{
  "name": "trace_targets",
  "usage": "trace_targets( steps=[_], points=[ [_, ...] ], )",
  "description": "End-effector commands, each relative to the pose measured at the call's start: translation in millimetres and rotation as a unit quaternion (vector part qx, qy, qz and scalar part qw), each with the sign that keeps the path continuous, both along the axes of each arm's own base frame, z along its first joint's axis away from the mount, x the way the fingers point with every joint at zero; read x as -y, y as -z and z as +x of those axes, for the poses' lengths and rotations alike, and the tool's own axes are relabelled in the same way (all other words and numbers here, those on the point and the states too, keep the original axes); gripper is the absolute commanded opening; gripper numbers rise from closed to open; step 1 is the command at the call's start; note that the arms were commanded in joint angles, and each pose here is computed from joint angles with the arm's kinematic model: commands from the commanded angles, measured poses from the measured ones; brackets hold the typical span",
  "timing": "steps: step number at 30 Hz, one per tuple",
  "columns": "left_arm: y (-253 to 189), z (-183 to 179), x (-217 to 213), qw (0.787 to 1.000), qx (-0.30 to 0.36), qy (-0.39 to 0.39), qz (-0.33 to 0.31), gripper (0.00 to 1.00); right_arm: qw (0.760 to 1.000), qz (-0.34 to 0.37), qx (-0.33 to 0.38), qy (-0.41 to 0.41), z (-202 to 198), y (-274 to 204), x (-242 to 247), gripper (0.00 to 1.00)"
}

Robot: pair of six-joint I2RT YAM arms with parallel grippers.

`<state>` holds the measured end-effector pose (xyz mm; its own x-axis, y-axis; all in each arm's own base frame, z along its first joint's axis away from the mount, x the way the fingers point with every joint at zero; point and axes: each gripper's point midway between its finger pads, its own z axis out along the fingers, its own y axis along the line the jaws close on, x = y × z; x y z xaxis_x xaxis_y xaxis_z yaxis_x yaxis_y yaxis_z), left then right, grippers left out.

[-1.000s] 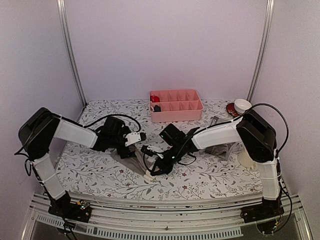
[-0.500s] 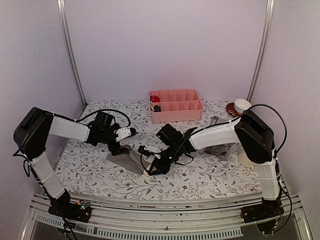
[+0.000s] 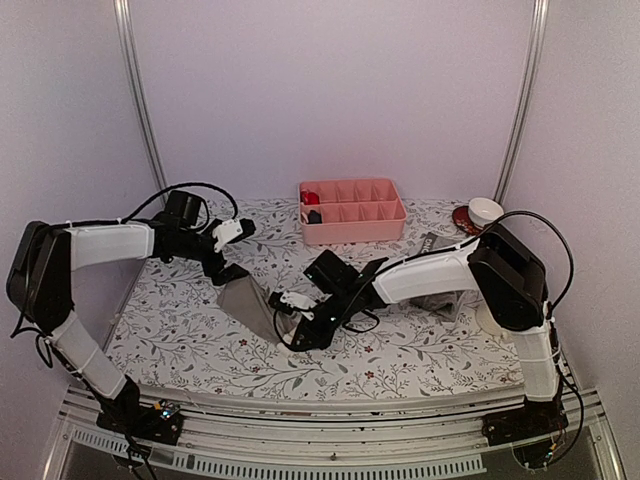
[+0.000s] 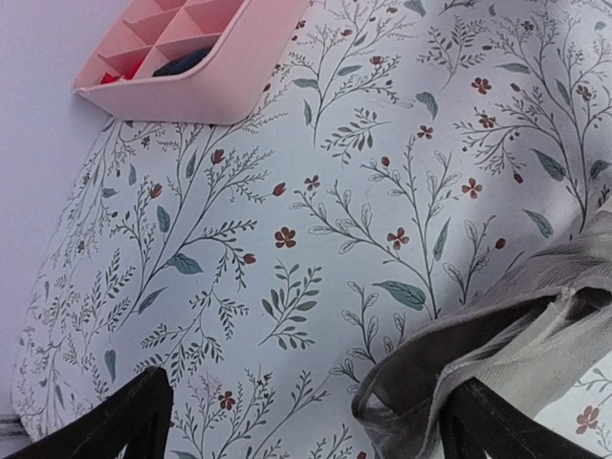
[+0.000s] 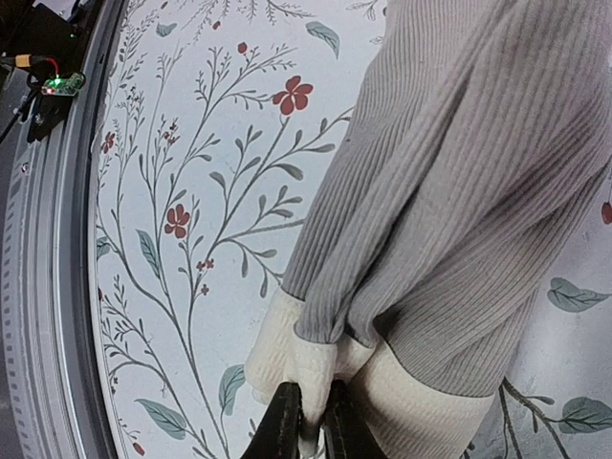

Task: Roll the underwear
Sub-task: Fold the underwear at the center of the board.

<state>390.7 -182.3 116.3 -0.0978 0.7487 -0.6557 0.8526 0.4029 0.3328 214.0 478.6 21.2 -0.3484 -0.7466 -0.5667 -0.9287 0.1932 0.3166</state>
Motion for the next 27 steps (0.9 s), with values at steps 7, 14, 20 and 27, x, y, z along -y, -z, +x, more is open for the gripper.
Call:
trace_targets(
  steps=[7,14,20,27],
  points=[
    [22.5,-3.5,-27.9,0.996,-0.019,-0.038,0.081,0.98,0.988,-0.145,0.040,0.033,-4.3,58.9,43.4,0.12],
    [46.7,-18.6,-11.3,0.995,0.015,0.000,0.100,0.99,0.987,-0.147,0.042,0.038,-1.7,58.0,42.7,0.13],
    [23.0,0.0,14.1,0.998,0.066,-0.018,0.018,0.99,0.987,-0.154,0.035,0.035,-4.5,64.5,44.9,0.13],
    [19.9,39.2,6.7,0.987,0.121,-0.103,0.019,0.98,0.987,-0.156,0.036,0.031,-5.8,64.5,47.4,0.13]
  ],
)
